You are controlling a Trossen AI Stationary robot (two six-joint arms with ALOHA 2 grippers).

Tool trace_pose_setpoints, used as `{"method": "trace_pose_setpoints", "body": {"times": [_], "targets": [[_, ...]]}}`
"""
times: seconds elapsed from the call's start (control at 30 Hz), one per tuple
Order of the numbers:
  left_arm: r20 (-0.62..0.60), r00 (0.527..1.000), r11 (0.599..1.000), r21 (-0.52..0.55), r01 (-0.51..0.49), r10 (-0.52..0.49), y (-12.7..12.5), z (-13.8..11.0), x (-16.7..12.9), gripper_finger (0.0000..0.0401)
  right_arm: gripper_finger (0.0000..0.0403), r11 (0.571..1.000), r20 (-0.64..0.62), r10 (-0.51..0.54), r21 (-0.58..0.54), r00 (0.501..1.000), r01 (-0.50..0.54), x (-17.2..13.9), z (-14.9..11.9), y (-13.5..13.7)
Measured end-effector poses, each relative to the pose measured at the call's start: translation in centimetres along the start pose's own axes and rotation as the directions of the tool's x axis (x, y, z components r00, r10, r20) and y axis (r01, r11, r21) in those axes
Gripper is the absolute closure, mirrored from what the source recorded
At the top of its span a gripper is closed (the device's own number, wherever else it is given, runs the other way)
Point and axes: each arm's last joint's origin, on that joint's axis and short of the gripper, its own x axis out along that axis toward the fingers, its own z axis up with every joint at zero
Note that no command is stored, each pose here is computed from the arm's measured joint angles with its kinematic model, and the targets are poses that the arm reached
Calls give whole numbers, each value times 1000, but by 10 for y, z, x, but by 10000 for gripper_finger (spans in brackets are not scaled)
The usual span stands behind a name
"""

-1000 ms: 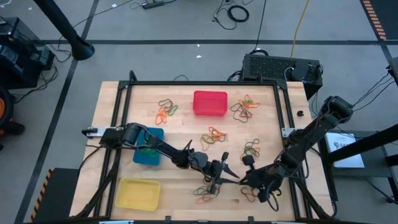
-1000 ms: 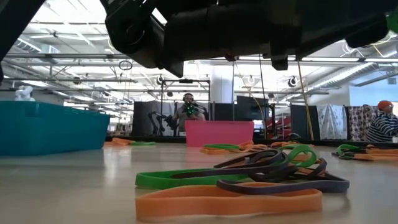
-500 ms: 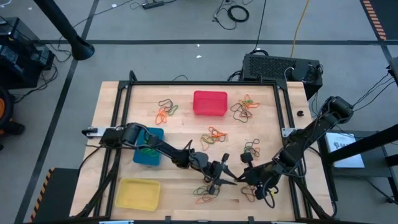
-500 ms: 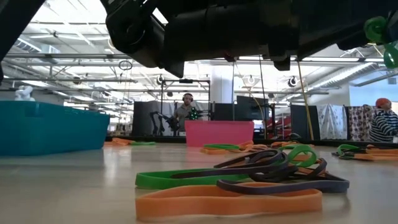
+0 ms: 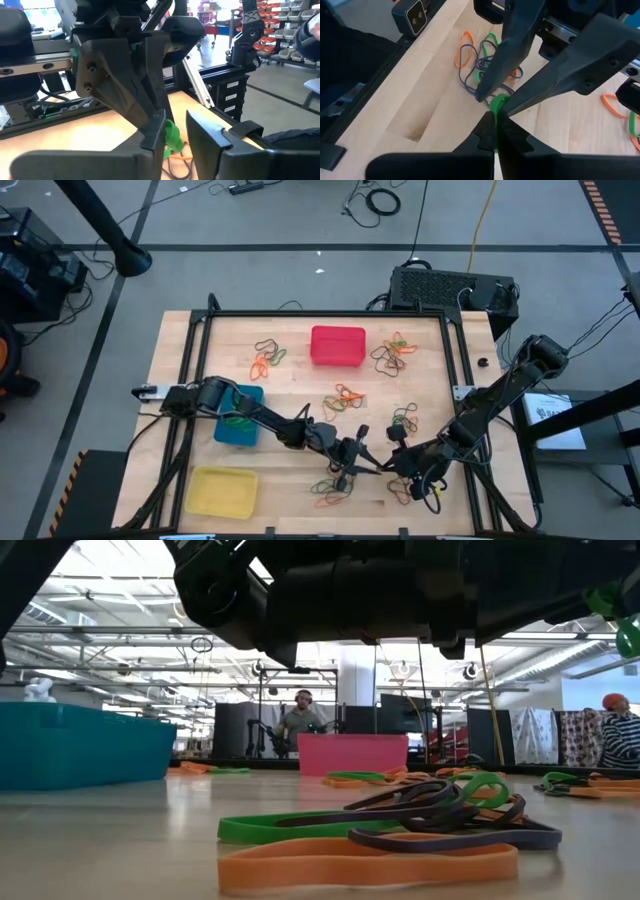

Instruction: Sort rubber bands into baskets

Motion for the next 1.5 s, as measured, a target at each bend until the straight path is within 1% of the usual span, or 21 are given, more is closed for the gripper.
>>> {"method": "trace_pose_setpoints", "body": {"times": [0.17,0.2,0.43,0.5,0.6,0.7,0.77,0.8,0.87,0.9,1.0,1.1,1.2,1.23,1.33,1.4,1.47,1.5], "targets": [[-5,1000,1000,2,-10,10,1,0,0,388,392,1000,1,1,0,1000,-1,0,0,0],[-4,1000,1000,1,-11,11,1,0,0,392,390,1000,2,1,0,1000,-1,0,0,0],[-3,1000,1000,3,-12,12,1,0,0,397,367,1000,5,-4,5,1000,4,0,0,0],[-1,1000,1000,4,-13,13,1,1,0,398,353,1000,5,-9,7,1000,9,0,0,0],[-32,999,1000,-2,-14,14,2,6,-2,398,323,999,11,-53,7,999,53,0,0,-2],[-144,989,999,-13,-37,35,3,17,-7,399,289,997,-11,-73,-4,997,73,0,-2,-3],[-270,961,998,-5,-62,58,4,27,-15,399,269,997,-32,-78,-13,996,78,0,-4,-3],[-340,937,997,2,-81,77,4,32,-21,399,260,997,-45,-81,-19,996,80,0,-6,-4],[-490,862,991,24,-135,129,4,43,-36,399,245,996,-66,-81,-27,994,80,-1,-8,-4],[-563,812,986,41,-159,154,4,49,-46,399,239,996,-72,-82,-30,994,80,-1,-8,-4],[-743,628,962,76,-262,230,3,66,-79,400,227,996,-86,-85,-17,993,84,-1,-10,-5],[-858,439,920,89,-382,265,-2,85,-115,400,223,996,-93,-87,-6,992,86,-1,-11,-5],[-928,257,859,112,-499,270,-9,103,-152,400,223,996,-94,-86,-8,992,86,-1,-11,-5],[-942,194,832,129,-540,273,-12,108,-163,400,223,996,-93,-86,-14,992,85,-1,-11,-5],[-954,38,739,204,-642,297,-20,122,-193,400,222,996,-94,-86,-35,992,83,-1,-11,-5],[-955,-37,685,237,-689,294,-24,128,-206,400,222,996,-94,-86,-45,992,82,-1,-11,-5],[-951,-84,646,264,-716,296,-28,129,-215,400,222,996,-95,-86,-47,992,82,-1,-11,-5],[-950,-100,636,274,-722,296,-29,128,-219,400,222,996,-94,-86,-46,992,82,-1,-11,-5]]}}
